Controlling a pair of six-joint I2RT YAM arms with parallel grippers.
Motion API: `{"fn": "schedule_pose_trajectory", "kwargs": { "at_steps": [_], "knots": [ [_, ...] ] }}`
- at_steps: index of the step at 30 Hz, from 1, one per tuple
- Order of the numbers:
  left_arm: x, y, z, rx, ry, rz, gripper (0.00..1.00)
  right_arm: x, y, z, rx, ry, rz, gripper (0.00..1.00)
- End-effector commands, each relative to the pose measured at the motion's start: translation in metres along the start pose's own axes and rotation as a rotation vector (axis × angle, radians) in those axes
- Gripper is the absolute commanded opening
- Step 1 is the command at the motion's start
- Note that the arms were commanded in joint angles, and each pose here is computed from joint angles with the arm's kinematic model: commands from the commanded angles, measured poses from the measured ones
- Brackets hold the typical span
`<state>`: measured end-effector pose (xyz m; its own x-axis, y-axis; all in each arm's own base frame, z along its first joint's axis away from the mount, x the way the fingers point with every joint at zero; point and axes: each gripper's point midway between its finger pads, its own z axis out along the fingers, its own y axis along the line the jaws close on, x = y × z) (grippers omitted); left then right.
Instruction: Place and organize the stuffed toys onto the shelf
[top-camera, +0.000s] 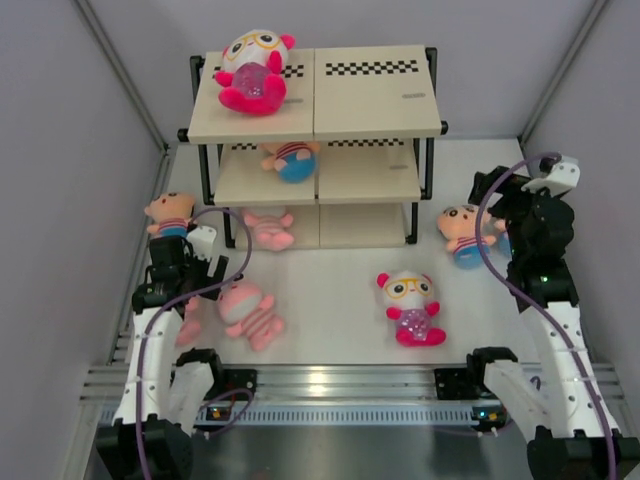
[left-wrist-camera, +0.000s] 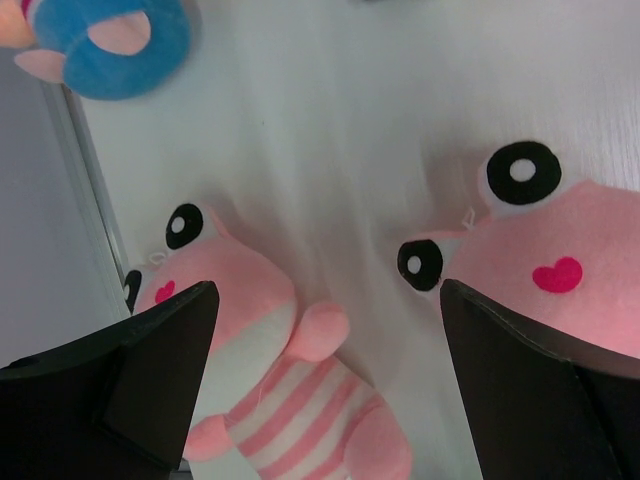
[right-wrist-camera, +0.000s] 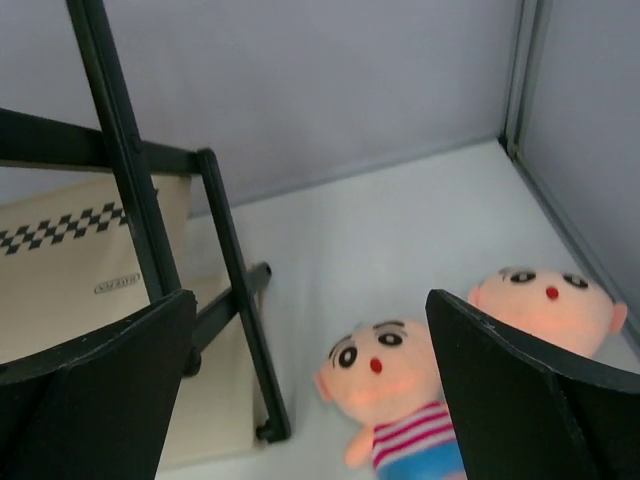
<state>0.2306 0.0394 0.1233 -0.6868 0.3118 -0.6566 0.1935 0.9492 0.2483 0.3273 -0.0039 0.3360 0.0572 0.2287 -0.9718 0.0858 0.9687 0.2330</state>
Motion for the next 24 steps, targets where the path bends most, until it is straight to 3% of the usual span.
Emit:
{"fn": "schedule_pose_trajectory", "kwargs": {
  "at_steps": [1, 8, 17, 21, 24],
  "knots": [
    [-0.002, 0.001, -0.015, 0.008, 0.003, 0.042, 0.99, 0.077, -0.029, -0.04, 0.175, 0.417, 0.043, 0.99],
    [0.0, -0.001, -0.023, 0.014, 0.001, 0.039, 0.99, 0.158, -0.068, -0.062, 0.424, 0.559, 0.223, 0.99],
    [0.002, -0.005, -0.03, 0.028, 0.001, 0.046, 0.99, 0.214, -0.098, -0.048, 0.568, 0.573, 0.416, 0.97],
    [-0.001, -0.008, -0.029, 0.053, -0.01, 0.055, 0.99, 0.214, -0.1, -0.019, 0.518, 0.492, 0.464, 0.89],
    [-0.002, -0.01, -0.028, 0.066, -0.009, 0.061, 0.99, 0.218, -0.096, -0.003, 0.487, 0.531, 0.484, 0.84]
  ]
}}
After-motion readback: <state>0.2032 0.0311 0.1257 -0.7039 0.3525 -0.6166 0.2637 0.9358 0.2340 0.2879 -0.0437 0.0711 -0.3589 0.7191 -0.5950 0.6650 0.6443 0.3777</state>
